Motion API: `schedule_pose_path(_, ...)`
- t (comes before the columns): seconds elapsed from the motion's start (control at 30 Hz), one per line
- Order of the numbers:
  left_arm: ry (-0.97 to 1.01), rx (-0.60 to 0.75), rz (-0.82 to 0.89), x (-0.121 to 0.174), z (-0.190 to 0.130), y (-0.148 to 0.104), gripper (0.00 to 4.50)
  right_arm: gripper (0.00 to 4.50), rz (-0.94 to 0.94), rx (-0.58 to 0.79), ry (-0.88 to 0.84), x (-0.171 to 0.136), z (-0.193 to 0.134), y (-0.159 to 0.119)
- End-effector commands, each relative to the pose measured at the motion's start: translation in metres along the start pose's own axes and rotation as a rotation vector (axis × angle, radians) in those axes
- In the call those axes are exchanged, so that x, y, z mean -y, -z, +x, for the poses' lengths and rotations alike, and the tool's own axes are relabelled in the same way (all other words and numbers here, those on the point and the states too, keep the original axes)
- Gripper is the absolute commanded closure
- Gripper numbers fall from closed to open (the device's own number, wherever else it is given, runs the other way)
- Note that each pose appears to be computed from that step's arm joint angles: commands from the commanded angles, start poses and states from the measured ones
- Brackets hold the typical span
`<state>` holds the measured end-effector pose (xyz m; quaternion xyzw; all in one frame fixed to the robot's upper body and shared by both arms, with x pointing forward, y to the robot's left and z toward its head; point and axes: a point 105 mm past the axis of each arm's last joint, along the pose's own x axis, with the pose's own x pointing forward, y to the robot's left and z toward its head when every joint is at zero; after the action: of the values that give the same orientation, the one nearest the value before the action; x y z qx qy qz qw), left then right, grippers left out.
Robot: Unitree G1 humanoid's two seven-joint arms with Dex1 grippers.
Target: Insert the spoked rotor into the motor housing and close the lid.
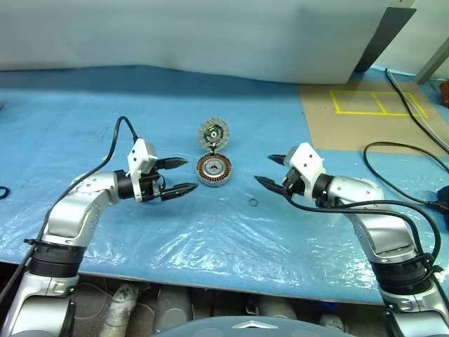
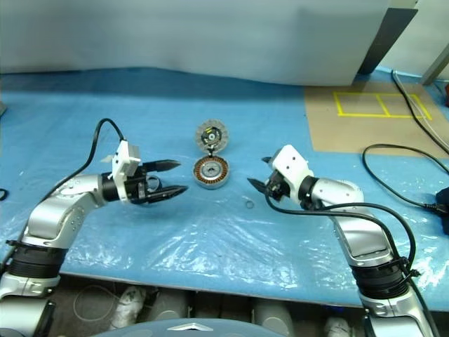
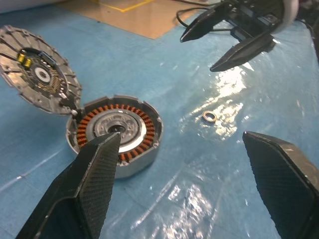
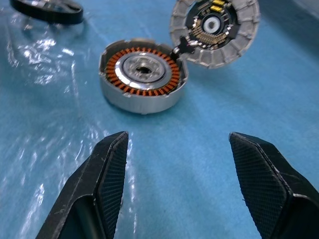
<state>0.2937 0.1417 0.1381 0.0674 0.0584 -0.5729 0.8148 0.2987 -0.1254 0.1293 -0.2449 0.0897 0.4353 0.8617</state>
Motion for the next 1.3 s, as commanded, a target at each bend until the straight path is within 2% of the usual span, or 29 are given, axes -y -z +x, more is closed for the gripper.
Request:
schedule_pose_path(0.03,0.015,0.002,0.049,-0.001,0.000,-0.004,0.38,1.14,-0.049,0.034,-0.016,0.001,0.000,-0.013)
schedule_pose_path(0.3,-0.021,0.006,0.060,-0.003,-0.001,0.002,0.38,1.14,-0.052,0.059,-0.006,0.001,0.000,-0.021)
schedule_pose_path(0.8,0.005,-0.004,0.059,0.010,-0.002,0.005,0.38,1.14,-0.085,0.004,-0.065,-0.010,-0.012,-0.013)
schedule_pose_path(1.13,0.006,-0.027,0.021,0.026,-0.005,0.017,0.38,1.14,-0.107,-0.069,-0.160,-0.036,-0.012,0.006)
schedule_pose_path(1.3,-0.003,-0.028,0.003,0.033,-0.004,0.019,0.38,1.14,-0.075,-0.095,-0.151,-0.039,-0.008,0.020)
